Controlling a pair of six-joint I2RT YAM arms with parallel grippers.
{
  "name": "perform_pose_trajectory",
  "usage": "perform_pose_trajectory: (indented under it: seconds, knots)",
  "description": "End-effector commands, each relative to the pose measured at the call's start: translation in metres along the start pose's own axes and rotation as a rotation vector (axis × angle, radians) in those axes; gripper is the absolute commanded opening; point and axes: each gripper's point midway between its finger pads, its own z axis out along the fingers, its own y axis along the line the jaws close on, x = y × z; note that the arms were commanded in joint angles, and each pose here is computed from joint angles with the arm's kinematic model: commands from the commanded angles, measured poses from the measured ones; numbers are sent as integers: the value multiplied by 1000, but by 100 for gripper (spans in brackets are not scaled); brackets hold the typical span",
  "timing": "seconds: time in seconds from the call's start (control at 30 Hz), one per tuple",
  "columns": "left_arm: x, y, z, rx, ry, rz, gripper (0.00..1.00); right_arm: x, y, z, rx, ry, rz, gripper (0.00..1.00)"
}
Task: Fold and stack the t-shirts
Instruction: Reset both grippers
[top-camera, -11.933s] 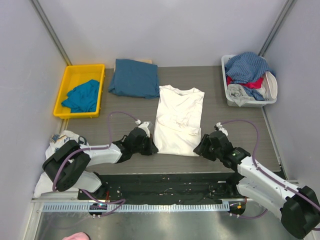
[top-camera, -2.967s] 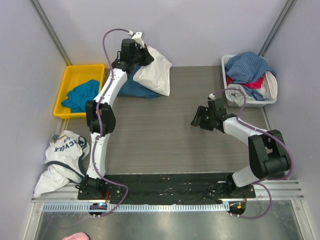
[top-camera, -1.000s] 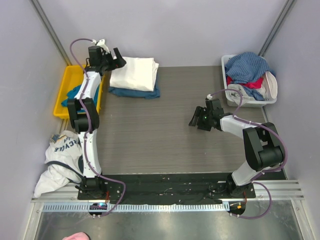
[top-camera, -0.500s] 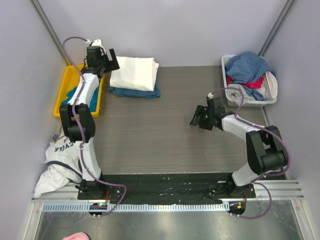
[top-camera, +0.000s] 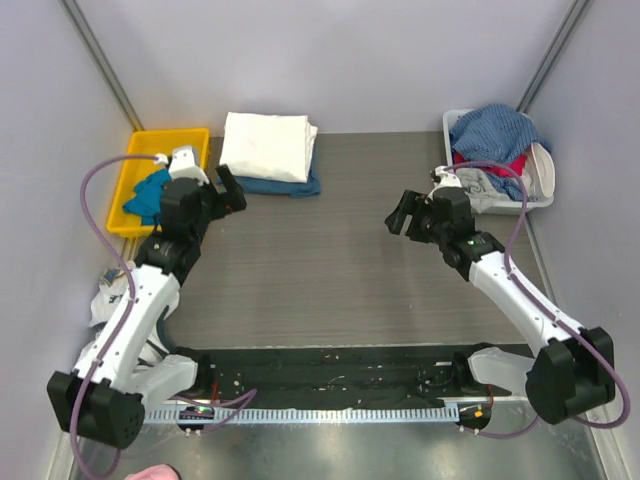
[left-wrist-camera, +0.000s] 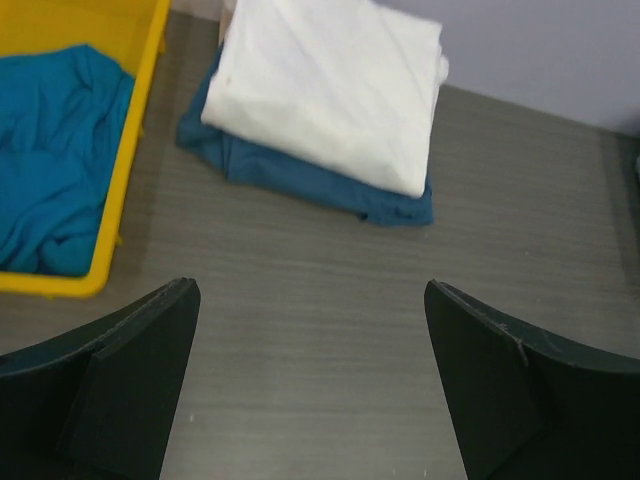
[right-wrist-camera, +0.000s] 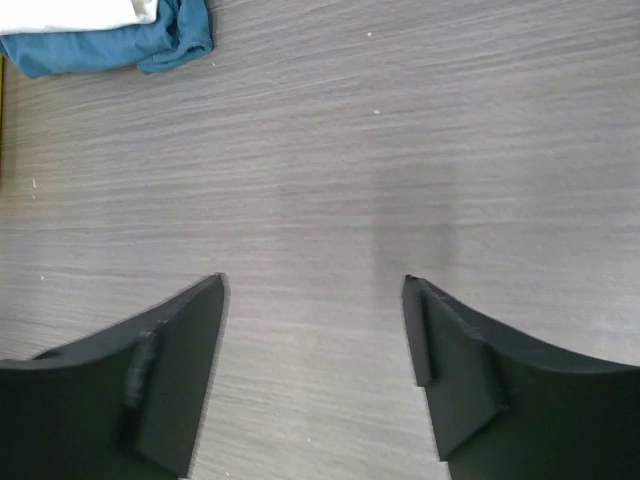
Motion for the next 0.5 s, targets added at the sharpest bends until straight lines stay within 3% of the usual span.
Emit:
perform_pose_trajectory:
  seconds: [0.0, 0.2, 0.23, 0.47]
  knots:
    - [42, 21, -39, -107, 21, -10, 100, 13, -12, -23, 66, -19, -24, 82]
    - [76, 52, -83, -159, 40, -49, 100, 25, -17, -47, 101, -28, -40, 92]
    - [81, 56, -87, -168, 46, -50, 100, 31, -19, -48, 104, -17, -42, 99]
    - [100, 76, -104, -226, 58, -75, 100, 39, -32, -57, 147, -34, -19, 100]
